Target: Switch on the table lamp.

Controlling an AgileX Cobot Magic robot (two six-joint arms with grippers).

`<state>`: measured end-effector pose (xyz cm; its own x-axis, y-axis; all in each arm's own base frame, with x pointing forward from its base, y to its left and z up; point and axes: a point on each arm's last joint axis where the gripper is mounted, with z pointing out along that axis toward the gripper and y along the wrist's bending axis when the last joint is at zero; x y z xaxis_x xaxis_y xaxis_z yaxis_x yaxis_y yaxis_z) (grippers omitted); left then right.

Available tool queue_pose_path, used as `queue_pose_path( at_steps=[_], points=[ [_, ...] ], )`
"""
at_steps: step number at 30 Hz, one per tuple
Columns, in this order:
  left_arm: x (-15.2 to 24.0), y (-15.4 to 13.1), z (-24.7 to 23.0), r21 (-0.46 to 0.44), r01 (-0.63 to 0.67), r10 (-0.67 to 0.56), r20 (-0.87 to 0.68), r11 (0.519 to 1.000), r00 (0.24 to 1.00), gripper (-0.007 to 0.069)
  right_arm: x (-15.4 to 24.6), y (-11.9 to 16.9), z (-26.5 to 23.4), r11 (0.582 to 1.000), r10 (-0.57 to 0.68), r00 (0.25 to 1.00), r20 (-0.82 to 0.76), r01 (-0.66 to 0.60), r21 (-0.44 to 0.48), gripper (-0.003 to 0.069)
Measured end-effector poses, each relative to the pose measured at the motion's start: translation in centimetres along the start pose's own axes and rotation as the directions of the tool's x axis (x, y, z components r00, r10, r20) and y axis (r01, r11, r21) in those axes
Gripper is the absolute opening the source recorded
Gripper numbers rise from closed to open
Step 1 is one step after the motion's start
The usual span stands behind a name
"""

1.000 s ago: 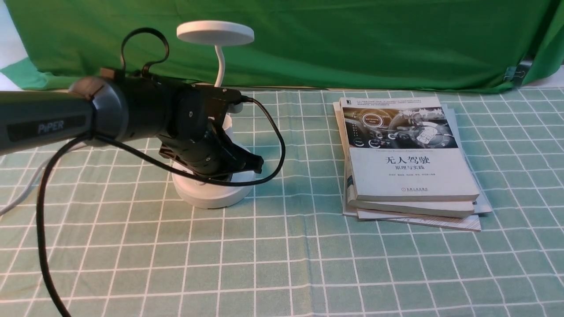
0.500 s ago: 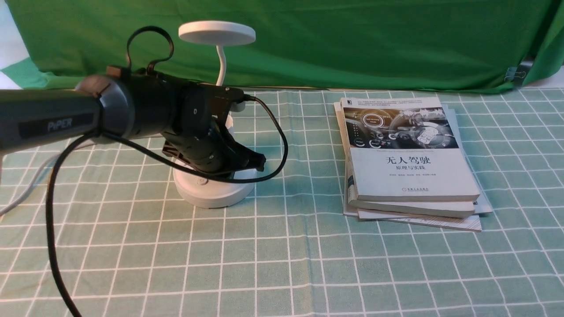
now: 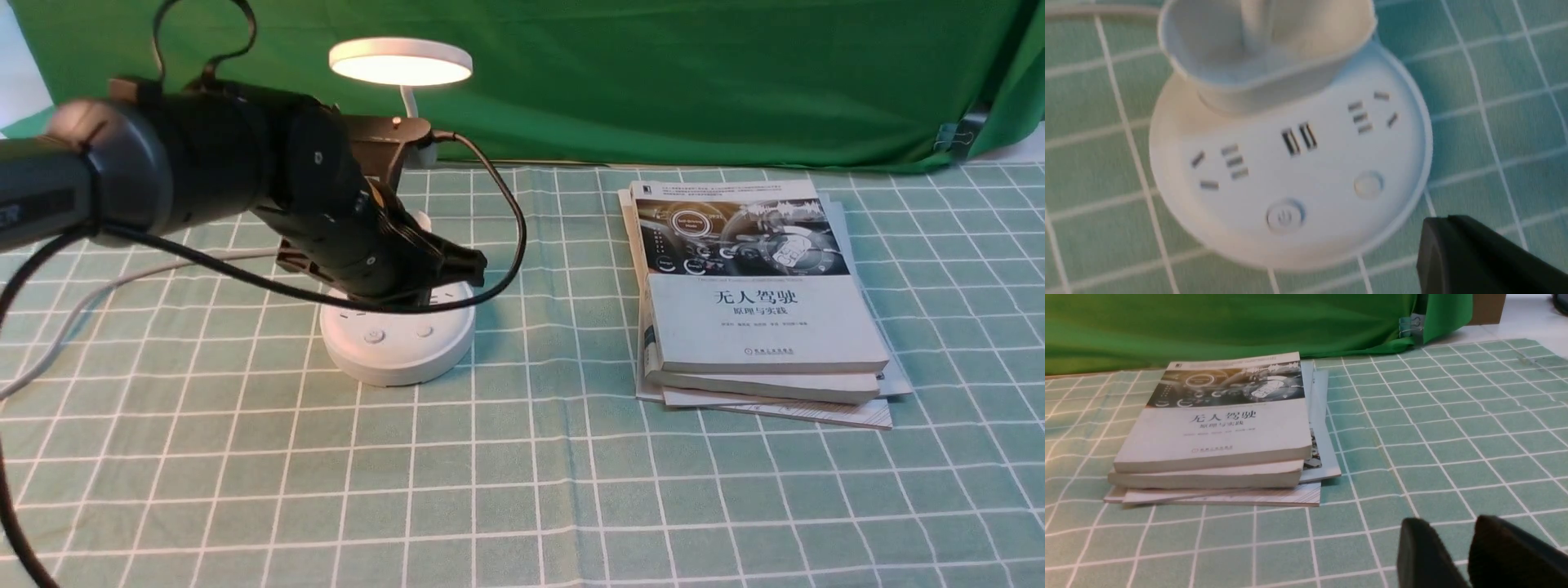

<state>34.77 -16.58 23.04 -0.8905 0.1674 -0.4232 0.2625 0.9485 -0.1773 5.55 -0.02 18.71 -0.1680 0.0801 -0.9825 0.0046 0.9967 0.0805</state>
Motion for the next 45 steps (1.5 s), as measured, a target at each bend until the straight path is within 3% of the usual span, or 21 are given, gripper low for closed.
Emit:
queue_pose_path(
  at_steps=[3, 6, 11, 14, 23, 29, 35, 41, 45],
  points=[
    [1.7, -0.4, -0.9, 0.049, 0.017, -0.011, -0.127, 0.999, 0.992, 0.0002, 0.0, 0.0, 0.0, 1.000, 0.000, 1.000, 0.000, 0.000, 0.000, 0.0241],
    [3.5, -1.4, -3.4, 0.161, 0.003, 0.023, -0.155, 0.987, 0.988, 0.0002, 0.0, 0.0, 0.0, 1.000, 0.000, 1.000, 0.000, 0.000, 0.000, 0.0241],
    [5.6, -3.6, -10.9, 0.359, -0.140, 0.128, 0.057, 0.923, 0.990, 0.0002, 0.0, 0.0, 0.0, 1.000, 0.000, 1.000, 0.000, 0.000, 0.000, 0.0241],
    [6.4, -4.1, -15.3, 0.400, -0.228, 0.147, 0.223, 0.888, 0.964, 0.0002, 0.0, 0.0, 0.0, 1.000, 0.000, 1.000, 0.000, 0.000, 0.000, 0.0241],
    [9.0, -3.8, -25.1, 0.327, -0.364, 0.106, 0.600, 0.872, 0.793, 0.0002, 0.0, 0.0, 0.0, 1.000, 0.000, 1.000, 0.001, 0.000, 0.000, 0.0241],
    [10.6, -3.4, -28.2, 0.274, -0.402, 0.104, 0.703, 0.874, 0.704, 0.0002, 0.0, 0.0, 0.0, 1.000, 0.000, 1.000, 0.001, 0.000, 0.000, 0.0241],
    [13.0, -2.2, -29.8, 0.114, -0.443, 0.207, 0.764, 0.889, 0.611, 0.0002, 0.0, 0.0, 0.0, 1.000, 0.000, 1.000, 0.000, 0.000, 0.000, 0.0241],
    [17.7, 0.1, -30.6, -0.020, -0.384, 0.231, 0.826, 0.923, 0.514, 0.0002, 0.0, 0.0, 0.0, 1.000, 0.000, 1.000, 0.000, 0.000, 0.000, 0.0241],
    [20.8, 2.3, -28.8, -0.128, -0.234, 0.217, 0.886, 0.964, 0.410, 0.0002, 0.0, 0.0, 0.0, 1.000, 0.000, 1.000, 0.000, 0.000, 0.000, 0.0239]
  ],
)
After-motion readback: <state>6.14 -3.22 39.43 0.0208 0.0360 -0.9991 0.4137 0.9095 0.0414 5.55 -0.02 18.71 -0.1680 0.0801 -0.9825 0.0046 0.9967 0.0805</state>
